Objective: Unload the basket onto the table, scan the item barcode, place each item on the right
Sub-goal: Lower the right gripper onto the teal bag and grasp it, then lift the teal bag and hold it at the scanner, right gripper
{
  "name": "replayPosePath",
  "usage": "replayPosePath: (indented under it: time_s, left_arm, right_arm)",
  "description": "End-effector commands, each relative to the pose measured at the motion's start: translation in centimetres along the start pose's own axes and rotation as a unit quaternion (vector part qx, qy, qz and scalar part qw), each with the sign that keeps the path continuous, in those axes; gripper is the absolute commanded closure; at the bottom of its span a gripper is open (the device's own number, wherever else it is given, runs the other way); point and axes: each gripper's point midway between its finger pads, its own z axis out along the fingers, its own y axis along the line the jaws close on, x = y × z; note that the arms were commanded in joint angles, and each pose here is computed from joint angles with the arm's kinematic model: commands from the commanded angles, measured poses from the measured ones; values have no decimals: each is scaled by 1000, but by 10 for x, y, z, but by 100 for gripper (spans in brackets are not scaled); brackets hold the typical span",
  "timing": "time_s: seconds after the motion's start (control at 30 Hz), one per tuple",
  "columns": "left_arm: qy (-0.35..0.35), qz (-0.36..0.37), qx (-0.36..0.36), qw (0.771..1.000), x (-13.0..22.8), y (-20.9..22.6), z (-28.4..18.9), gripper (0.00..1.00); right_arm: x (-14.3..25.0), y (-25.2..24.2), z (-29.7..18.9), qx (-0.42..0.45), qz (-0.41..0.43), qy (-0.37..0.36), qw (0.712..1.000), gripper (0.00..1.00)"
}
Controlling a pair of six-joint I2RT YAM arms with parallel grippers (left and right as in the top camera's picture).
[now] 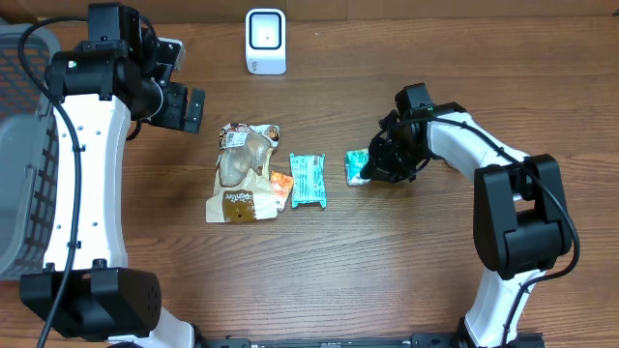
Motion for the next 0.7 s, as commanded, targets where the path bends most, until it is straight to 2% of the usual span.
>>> replayPosePath:
  time_s: [0.0,0.1,0.2,0.33,0.43,0.67]
  left_arm:
    - [-4,5,4,1000,-2,-1,-2,1]
    - [-4,5,4,1000,-2,-1,-2,0]
    - [-4,5,4,1000,-2,-1,-2,0]
    - [-4,5,4,1000,-2,-1,-2,1]
    - [-4,5,4,1000,-2,-1,-2,1]
    - [-4,5,4,1000,-2,-1,-2,1]
  right_arm:
    - [-4,22,-18,-55,6,8,998,96]
    - [0,55,-45,-125,-25,13,992,96]
    - [8,105,-87,-241,-78,12,967,96]
    - [25,162,-147,-392,-158,13,906,96]
    - [43,191,-193,-500,-212,45,838,96]
    - [37,198,-203,-504,-177,74,842,96]
